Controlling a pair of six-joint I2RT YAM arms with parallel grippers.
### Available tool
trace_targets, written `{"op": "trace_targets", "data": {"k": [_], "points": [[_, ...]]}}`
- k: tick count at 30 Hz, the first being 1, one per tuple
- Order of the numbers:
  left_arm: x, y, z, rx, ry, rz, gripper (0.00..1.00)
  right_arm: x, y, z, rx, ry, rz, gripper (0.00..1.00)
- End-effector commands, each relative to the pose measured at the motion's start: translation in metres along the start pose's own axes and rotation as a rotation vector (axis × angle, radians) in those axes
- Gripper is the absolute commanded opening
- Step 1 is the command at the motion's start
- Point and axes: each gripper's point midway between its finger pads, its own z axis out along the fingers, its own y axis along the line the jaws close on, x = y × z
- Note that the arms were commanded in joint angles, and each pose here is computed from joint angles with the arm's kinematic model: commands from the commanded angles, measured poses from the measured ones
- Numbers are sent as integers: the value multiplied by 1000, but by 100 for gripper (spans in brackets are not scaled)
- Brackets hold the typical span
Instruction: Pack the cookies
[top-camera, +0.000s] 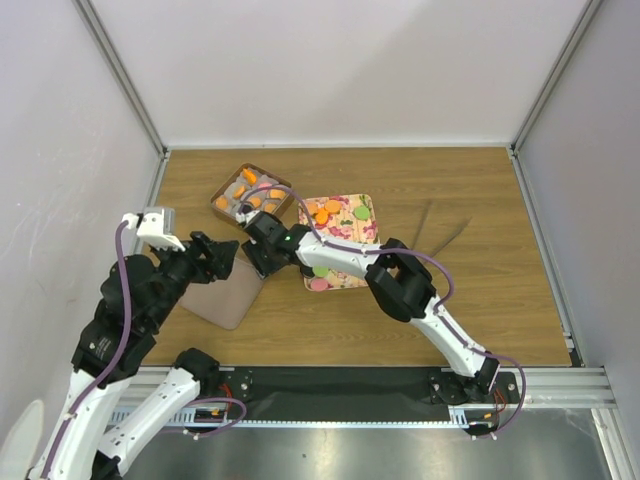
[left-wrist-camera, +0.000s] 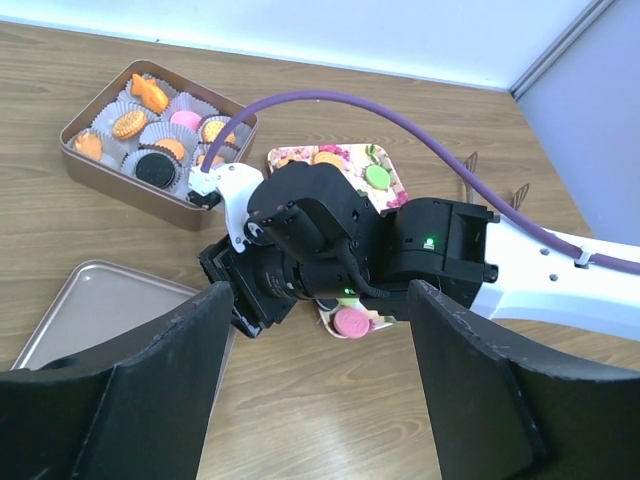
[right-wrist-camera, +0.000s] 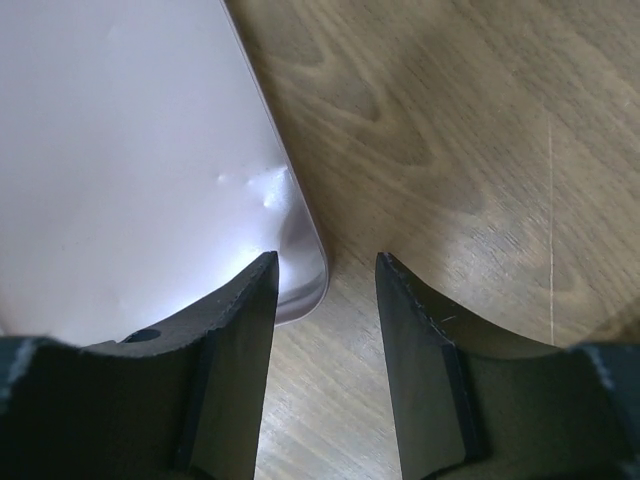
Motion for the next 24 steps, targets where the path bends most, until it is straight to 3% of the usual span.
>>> {"op": "trace_targets", "data": {"k": [1,7,24], "points": [[-9,0,-9,6,-27,28,77,-23,7,-7,45,-58,-42,49],[-8,3,-12,1,-37,29,77,-15,-1,1,106,-39,-84,45],[-4,9,-6,-32,-36,23,78,-15,13,10,-36,-53,-203,35]]}}
